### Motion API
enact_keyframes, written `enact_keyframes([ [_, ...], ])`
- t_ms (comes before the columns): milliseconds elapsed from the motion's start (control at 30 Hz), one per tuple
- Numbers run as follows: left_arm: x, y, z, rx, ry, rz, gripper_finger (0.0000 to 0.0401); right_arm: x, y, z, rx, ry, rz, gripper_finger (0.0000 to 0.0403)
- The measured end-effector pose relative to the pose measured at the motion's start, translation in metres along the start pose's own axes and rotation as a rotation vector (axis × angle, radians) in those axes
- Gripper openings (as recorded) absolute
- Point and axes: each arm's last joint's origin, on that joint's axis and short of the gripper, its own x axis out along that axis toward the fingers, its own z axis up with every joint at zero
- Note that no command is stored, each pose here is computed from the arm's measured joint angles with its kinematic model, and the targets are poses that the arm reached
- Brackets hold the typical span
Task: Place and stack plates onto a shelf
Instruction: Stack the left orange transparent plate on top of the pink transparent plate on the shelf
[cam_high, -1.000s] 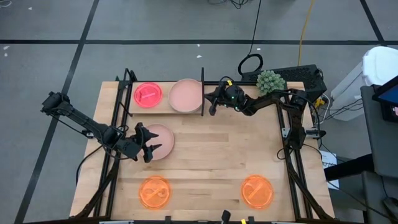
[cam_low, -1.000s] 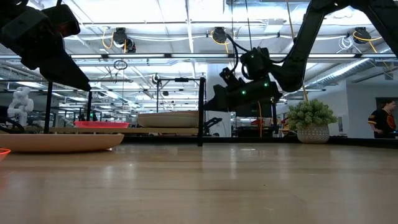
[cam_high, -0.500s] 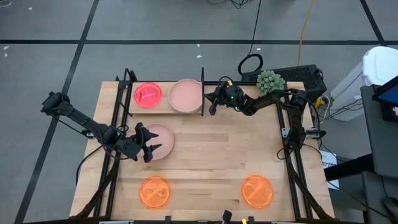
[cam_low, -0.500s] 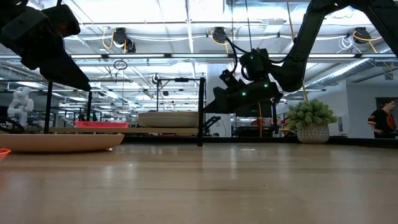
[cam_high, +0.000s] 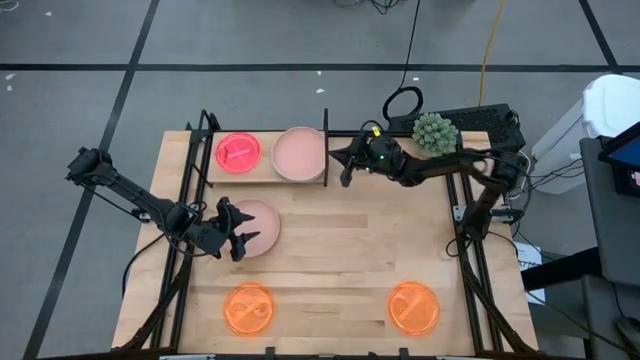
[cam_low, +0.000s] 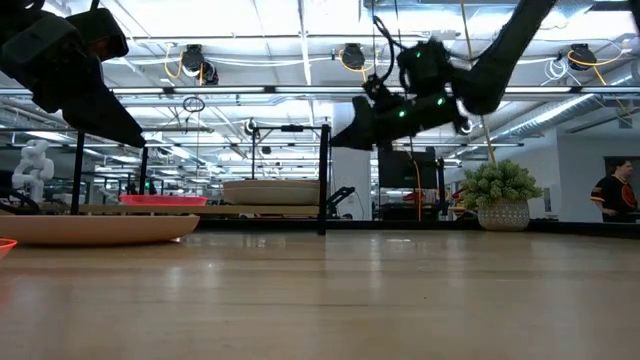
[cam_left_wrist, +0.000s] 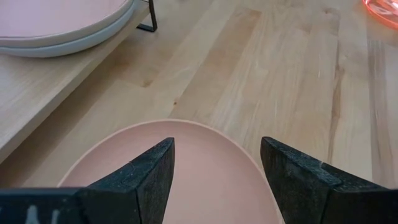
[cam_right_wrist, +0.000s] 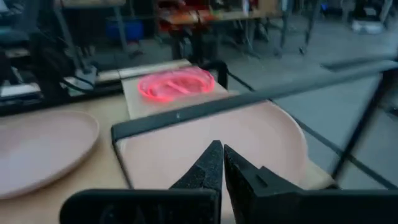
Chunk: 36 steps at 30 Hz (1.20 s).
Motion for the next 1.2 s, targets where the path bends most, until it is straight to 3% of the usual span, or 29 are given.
enact_keyframes([
  [167,-0.002,-0.003,-0.002,0.007,0.006,-0.023,0.0243,-0.034,0.011,0.018,0.008,0.105,-0.056,0.0000],
  [267,-0.003,-0.005,-0.003,0.020,0.010,-0.041,0.0243,-0.058,0.024,0.021,0.030,0.144,-0.023,0.0000],
  [633,-0.008,-0.024,-0.005,0.108,-0.012,-0.195,0.0243,-0.137,0.079,-0.016,0.214,0.165,0.199,0.0000],
  [767,-0.004,-0.040,-0.011,0.156,0.026,-0.317,0.0243,-0.146,0.092,-0.021,0.259,0.181,0.230,0.0000],
  [933,-0.001,-0.064,-0.031,0.188,0.196,-0.429,0.0243,-0.149,0.100,-0.020,0.246,0.174,0.244,0.0000],
  [1067,-0.002,-0.079,-0.042,0.158,0.299,-0.409,0.0243,-0.150,0.103,-0.020,0.240,0.173,0.247,0.0000],
  [1200,-0.004,-0.087,-0.049,0.034,0.385,-0.354,0.0243,-0.151,0.106,-0.020,0.231,0.173,0.261,0.0000],
])
